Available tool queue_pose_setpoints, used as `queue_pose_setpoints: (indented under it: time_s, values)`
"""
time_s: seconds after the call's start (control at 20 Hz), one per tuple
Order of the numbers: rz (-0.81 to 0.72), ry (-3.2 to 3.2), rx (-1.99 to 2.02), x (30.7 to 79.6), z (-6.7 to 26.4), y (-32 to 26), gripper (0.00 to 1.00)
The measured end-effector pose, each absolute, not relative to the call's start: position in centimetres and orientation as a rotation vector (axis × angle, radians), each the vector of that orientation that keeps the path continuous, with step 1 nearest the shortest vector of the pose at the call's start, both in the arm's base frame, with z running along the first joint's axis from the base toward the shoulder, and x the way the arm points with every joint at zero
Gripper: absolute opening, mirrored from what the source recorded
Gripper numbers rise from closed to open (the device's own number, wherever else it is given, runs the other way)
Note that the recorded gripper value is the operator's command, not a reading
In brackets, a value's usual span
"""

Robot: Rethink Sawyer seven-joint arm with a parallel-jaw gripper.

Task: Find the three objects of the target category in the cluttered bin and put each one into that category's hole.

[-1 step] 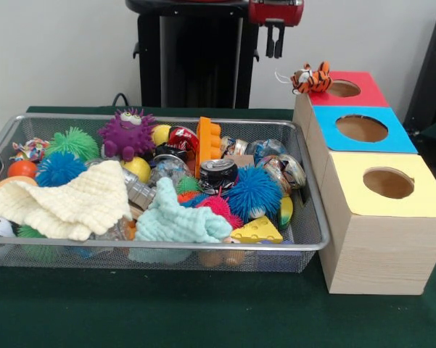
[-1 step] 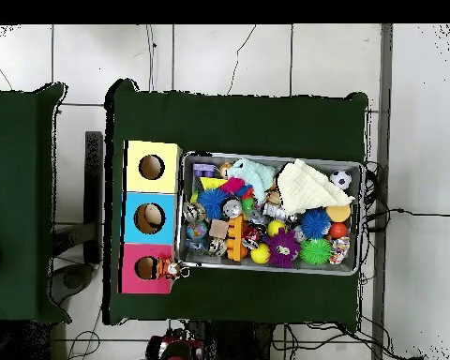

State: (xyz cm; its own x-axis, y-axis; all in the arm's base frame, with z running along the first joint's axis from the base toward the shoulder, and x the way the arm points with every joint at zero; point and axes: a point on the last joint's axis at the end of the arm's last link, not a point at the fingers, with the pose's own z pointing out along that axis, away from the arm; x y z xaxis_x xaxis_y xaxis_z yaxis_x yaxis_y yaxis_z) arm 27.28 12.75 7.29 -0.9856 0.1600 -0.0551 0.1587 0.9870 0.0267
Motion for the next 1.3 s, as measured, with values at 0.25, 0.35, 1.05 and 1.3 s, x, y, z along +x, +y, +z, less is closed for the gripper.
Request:
queue_pose_setpoints:
  time_s: [0.25,0.35,1.05,1.3]
  values:
    - [0.058,3.057,0.248,28.0,6.7,12.4,0.00]
    - [0.074,3.046,0.244,28.6,6.3,12.2,0.00]
    - [0.150,3.033,0.228,29.4,5.1,13.0,0.00]
    - [0.178,3.020,0.232,30.1,5.3,13.3,0.00]
